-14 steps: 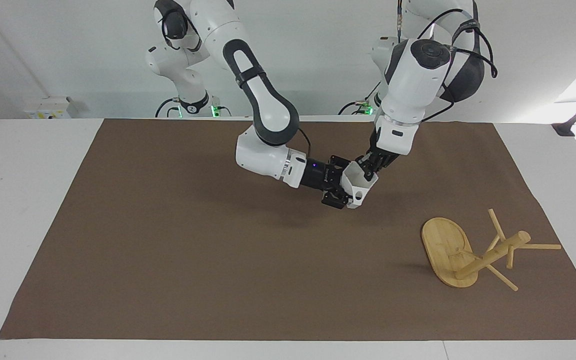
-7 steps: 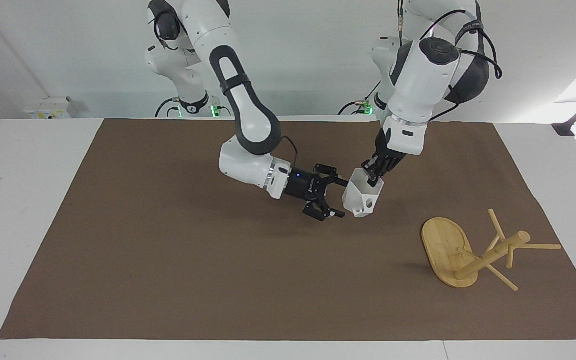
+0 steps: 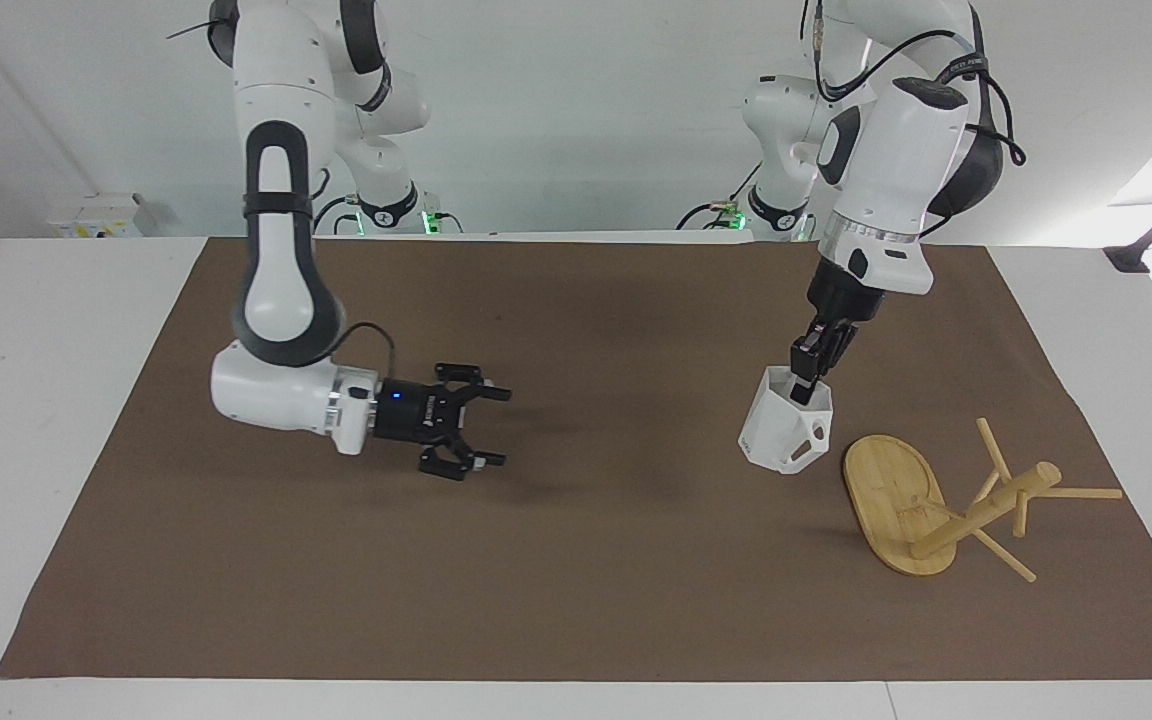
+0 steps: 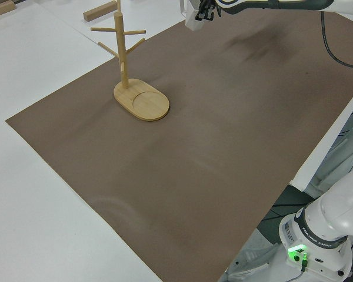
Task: Hang cup on rack
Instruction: 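Open the right gripper and withdraw it while the left gripper carries the cup, then hang the cup on the wooden rack peg with the left gripper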
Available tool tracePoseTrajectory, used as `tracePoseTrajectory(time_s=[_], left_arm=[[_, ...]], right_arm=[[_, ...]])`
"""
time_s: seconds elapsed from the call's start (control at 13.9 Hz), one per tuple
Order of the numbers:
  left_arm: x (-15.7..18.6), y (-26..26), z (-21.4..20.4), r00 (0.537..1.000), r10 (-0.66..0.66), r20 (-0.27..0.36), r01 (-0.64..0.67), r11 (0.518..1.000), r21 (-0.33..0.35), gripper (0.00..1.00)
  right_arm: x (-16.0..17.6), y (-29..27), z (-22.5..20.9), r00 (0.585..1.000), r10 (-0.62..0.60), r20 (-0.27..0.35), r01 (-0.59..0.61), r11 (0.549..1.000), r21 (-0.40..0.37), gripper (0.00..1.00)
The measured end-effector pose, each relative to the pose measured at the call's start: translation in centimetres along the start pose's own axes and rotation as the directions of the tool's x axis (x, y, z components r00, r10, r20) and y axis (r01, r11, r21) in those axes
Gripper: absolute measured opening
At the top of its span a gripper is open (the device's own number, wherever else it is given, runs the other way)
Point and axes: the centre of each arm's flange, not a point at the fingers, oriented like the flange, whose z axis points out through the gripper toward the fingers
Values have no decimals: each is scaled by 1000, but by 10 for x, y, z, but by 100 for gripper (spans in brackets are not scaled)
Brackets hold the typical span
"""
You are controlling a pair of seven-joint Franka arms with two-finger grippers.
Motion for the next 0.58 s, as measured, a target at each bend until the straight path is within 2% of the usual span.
tracePoseTrajectory(time_s=[0.14,0.29,0.36,0.5,0.58], left_arm=[[14,-16,2,998,-37,-43,35,999,-39,4],[28,-28,12,993,-79,-82,72,994,-82,4],[35,-33,21,990,-94,-108,82,991,-106,4],[52,-50,48,979,-129,-161,107,984,-141,4],[58,-58,61,975,-142,-172,118,983,-139,4]], right_arm=[[-22,-8,-68,986,39,164,-41,999,8,100],[-13,-17,-129,933,147,328,-138,989,-51,100],[3,-24,-154,889,230,396,-203,973,-111,100],[51,-44,-187,750,381,540,-289,924,-251,100],[71,-51,-190,691,426,584,-299,904,-305,100]])
